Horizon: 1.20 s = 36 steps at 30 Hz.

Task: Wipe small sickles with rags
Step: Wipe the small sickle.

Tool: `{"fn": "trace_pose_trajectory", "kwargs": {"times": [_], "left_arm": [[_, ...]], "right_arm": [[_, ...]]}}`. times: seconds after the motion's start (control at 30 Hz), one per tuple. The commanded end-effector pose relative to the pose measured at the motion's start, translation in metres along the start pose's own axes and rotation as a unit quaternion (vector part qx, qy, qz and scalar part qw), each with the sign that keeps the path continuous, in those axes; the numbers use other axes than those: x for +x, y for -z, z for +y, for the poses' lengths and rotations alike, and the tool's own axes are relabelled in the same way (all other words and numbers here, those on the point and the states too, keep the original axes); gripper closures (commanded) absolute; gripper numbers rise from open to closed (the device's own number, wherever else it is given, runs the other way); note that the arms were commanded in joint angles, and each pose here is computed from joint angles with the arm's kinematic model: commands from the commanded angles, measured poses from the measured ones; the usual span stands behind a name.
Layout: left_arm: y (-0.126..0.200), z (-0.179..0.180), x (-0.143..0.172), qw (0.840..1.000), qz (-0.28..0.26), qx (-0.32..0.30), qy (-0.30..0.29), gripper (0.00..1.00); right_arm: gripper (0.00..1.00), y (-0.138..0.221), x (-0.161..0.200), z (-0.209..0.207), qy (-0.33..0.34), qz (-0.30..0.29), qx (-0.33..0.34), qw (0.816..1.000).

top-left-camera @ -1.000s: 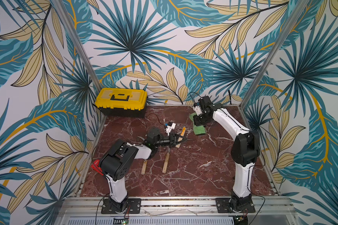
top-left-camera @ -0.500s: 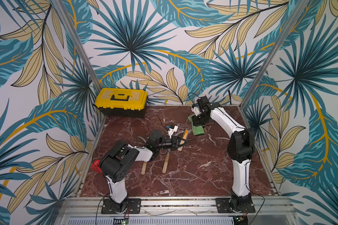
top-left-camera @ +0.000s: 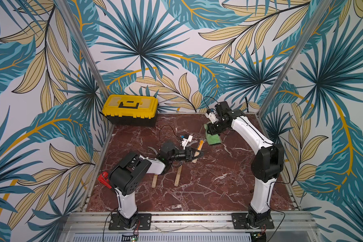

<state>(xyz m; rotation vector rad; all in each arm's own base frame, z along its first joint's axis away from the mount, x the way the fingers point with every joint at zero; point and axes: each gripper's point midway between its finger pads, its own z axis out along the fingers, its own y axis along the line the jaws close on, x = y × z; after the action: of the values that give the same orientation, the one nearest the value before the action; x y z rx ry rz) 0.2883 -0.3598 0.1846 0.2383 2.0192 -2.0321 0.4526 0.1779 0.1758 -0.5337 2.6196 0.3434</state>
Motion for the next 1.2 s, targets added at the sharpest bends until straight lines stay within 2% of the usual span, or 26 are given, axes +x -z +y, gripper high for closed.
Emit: {"fn": "trace_pose_trajectory", "kwargs": {"times": [0.0, 0.33, 0.6, 0.73, 0.93, 1.07, 1.17], "left_arm": [[-0.004, 0.023, 0.011, 0.998, 0.024, -0.022, 0.049, 1.00], [-0.016, 0.034, 0.003, 0.998, 0.042, -0.019, 0.048, 1.00], [-0.018, 0.046, -0.021, 0.998, 0.047, -0.038, 0.027, 1.00], [-0.017, 0.044, -0.040, 0.998, 0.039, -0.057, 0.000, 1.00], [-0.014, 0.042, -0.051, 0.992, 0.029, -0.110, -0.050, 1.00], [-0.007, 0.044, -0.053, 0.986, 0.017, -0.149, -0.078, 1.00], [-0.003, 0.043, -0.051, 0.978, 0.016, -0.178, -0.107, 1.00]], "right_arm": [[0.95, 0.021, -0.010, 0.029, 0.044, -0.036, -0.026, 0.998], [0.95, 0.038, 0.015, 0.066, 0.105, -0.014, -0.008, 0.994], [0.95, 0.049, 0.060, 0.086, 0.135, 0.022, 0.030, 0.990], [0.95, 0.059, 0.082, 0.072, 0.113, 0.029, 0.067, 0.991], [0.96, 0.081, 0.104, 0.042, 0.063, 0.032, 0.144, 0.987], [0.96, 0.095, 0.105, 0.039, 0.034, 0.021, 0.146, 0.989], [0.96, 0.099, 0.097, 0.051, 0.024, 0.011, 0.116, 0.993]]}}
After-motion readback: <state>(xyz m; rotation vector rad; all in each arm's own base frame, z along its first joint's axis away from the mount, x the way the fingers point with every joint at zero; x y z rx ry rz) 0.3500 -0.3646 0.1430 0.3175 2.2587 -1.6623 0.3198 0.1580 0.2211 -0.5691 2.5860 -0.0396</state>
